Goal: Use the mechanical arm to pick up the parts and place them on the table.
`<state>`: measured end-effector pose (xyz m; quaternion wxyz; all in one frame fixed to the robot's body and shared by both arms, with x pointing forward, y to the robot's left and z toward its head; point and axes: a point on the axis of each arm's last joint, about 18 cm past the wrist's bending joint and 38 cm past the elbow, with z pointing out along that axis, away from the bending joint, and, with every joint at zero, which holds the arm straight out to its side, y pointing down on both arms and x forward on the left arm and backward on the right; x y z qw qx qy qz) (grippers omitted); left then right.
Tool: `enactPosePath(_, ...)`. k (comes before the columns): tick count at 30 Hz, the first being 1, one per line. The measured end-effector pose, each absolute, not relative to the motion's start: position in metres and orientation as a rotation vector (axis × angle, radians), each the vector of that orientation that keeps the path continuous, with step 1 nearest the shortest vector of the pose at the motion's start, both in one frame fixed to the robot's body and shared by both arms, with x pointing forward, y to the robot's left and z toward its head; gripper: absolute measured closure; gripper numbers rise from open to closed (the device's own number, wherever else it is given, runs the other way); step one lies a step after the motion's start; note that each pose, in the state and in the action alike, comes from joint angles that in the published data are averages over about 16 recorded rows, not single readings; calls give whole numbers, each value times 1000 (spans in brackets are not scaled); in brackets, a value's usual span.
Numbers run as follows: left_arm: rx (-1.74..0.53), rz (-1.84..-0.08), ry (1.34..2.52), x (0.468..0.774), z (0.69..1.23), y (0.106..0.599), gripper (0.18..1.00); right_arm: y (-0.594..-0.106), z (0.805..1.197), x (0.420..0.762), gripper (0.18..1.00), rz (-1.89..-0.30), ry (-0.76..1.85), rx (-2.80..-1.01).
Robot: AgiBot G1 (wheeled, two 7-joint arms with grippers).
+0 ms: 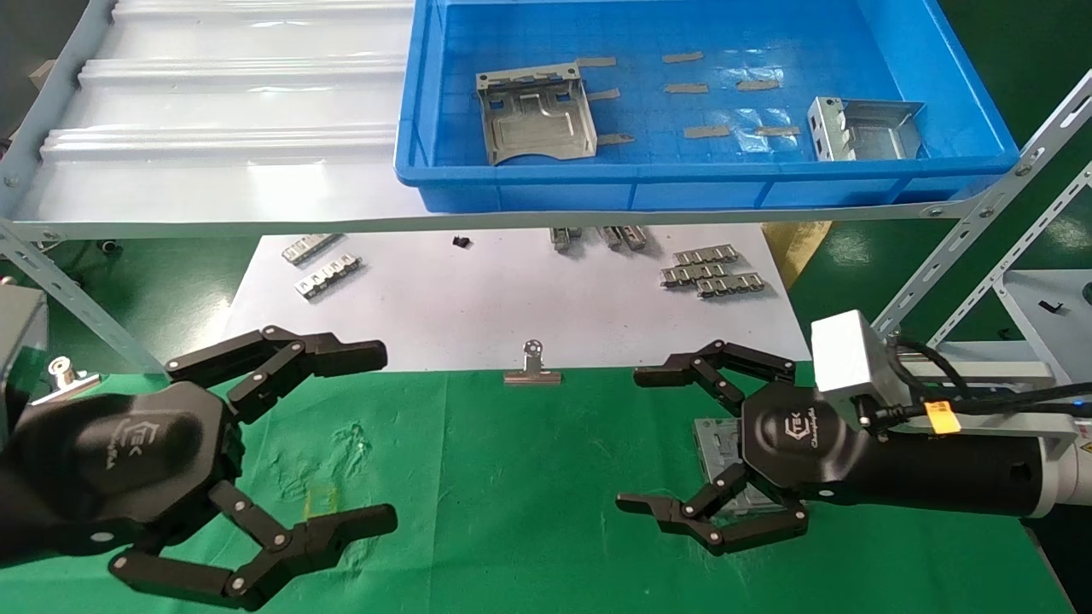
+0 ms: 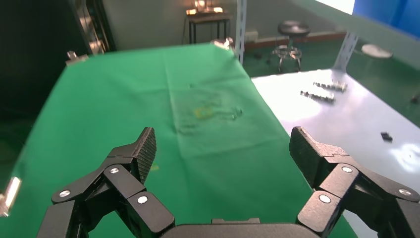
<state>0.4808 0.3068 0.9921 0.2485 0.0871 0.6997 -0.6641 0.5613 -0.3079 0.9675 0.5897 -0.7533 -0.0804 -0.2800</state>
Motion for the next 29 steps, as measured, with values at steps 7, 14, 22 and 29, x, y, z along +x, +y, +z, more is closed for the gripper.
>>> enactPosePath(7,237,-1810,1907,481,992,307,184,-306,977,534,179,-620,-196,-1683)
enactPosePath(14,237,-1810,1907,481,992,307,184,-304,985,505,179,-586,-212,-1629)
enactPosePath(22,237,-1810,1906,481,992,307,184,-302,992,476,179,-556,-234,-1596)
enactPosePath(29,237,-1810,1906,481,992,307,184,-301,994,467,179,-547,-244,-1589)
